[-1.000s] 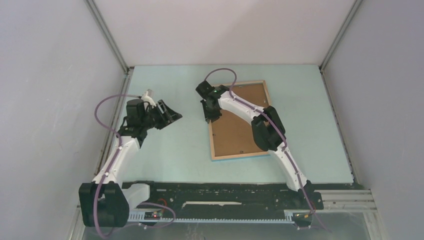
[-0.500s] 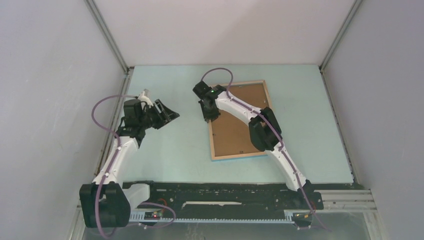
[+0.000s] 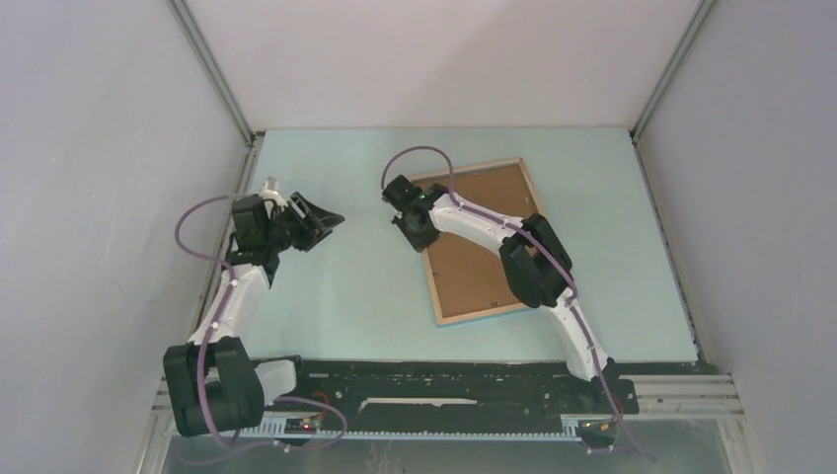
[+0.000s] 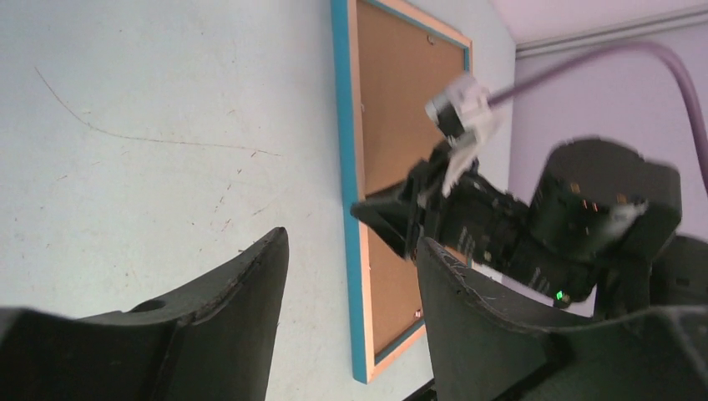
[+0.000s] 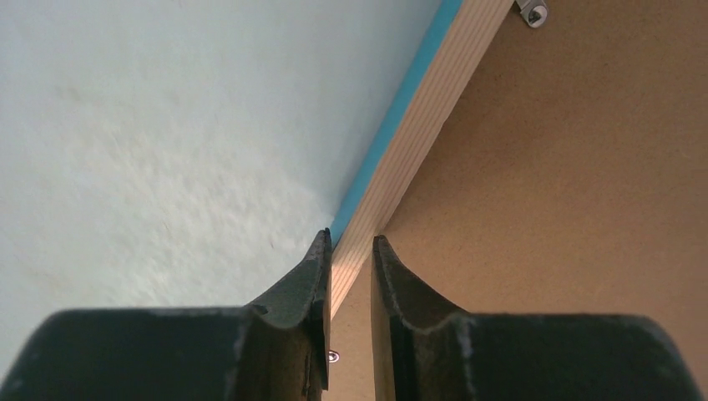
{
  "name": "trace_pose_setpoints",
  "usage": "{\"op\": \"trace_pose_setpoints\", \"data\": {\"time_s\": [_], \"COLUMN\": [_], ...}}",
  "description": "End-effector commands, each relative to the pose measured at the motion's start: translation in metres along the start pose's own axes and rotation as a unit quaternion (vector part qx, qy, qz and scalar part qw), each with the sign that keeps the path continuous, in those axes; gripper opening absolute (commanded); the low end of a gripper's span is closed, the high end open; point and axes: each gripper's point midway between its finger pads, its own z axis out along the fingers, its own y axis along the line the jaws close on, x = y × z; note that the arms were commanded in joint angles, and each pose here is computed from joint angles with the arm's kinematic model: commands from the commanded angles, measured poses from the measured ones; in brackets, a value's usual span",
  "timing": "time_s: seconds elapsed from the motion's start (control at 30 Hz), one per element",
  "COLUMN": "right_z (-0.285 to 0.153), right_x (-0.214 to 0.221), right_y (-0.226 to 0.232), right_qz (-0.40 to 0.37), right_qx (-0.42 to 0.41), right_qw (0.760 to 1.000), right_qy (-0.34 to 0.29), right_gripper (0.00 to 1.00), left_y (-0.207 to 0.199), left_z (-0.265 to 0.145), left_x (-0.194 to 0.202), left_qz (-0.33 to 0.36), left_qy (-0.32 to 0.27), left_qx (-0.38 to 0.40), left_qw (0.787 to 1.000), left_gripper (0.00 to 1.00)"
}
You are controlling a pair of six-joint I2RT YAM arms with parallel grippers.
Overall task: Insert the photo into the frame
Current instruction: Adjust the photo frame at the center of the board.
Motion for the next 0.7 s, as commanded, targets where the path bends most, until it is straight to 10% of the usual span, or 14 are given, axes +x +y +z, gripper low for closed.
{"op": "trace_pose_setpoints", "data": {"time_s": [0.0,0.43,0.67], "right_z": [-0.023,-0.077,-0.112], "right_x": [0.058,0.146,0.118], "right_y": [0.002,-0.022,-0.027], "right_qz": [-0.138,-0.063,0.018], "right_qx": [-0.024,-0.01,-0.026], "right_qw": [0.989,0.997,0.998], "right_qy": [0.049,0.051,-0.05], "right_gripper": [0.0,0.0,0.59], "left_y": [-0.001,0.005,-0.027], "left_z": [0.002,0.052,0.124], "left_x": [-0.007,-0.006,0.001], "left_qz": [-0.043,-0.017,0.052], "left_qy": [-0.013,0.025,0.103], "left_qx": [0.032,-0.01,-0.025], "left_qw": [0.998,0.999,0.993], "left_gripper": [0.63,0.73,0.73]}}
